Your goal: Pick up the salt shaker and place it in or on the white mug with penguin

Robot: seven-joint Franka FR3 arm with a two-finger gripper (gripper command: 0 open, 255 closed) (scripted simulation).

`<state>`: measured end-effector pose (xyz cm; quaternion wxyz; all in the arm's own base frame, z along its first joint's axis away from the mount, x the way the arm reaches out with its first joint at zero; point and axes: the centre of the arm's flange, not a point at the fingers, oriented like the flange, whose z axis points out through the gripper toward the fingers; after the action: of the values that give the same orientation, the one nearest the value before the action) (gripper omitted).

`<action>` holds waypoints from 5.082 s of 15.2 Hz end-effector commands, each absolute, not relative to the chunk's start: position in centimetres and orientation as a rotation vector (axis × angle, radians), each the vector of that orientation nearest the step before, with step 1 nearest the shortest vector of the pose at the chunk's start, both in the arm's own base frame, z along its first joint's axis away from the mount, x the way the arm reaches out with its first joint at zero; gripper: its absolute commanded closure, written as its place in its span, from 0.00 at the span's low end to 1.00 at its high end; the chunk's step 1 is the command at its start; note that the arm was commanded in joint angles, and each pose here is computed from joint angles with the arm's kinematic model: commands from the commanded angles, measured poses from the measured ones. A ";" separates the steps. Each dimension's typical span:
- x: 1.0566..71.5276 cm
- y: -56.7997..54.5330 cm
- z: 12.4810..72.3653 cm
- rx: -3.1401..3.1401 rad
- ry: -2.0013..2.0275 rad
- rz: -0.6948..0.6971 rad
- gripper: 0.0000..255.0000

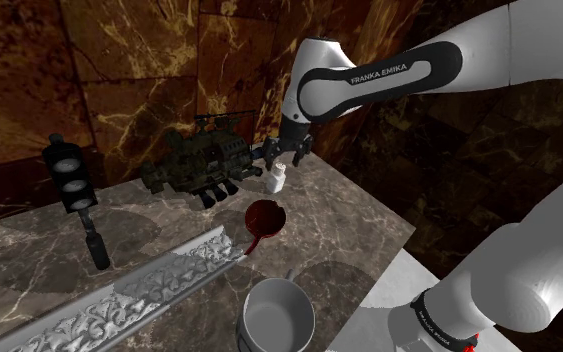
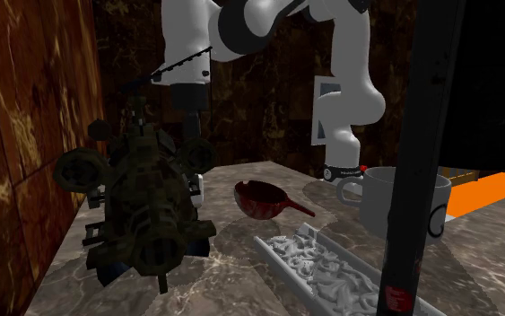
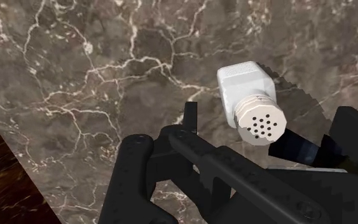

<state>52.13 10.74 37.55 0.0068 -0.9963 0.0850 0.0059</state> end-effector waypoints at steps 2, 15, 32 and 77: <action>52.2 10.7 37.0 -3.116 0.266 0.018 0.00; 52.2 10.7 37.0 -3.116 0.266 0.018 1.00; 52.2 10.7 44.4 -3.116 0.266 0.018 1.00; 25.6 32.1 58.1 -3.116 0.266 0.018 1.00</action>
<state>26.64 31.08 57.82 0.0072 -0.9964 0.0842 0.0053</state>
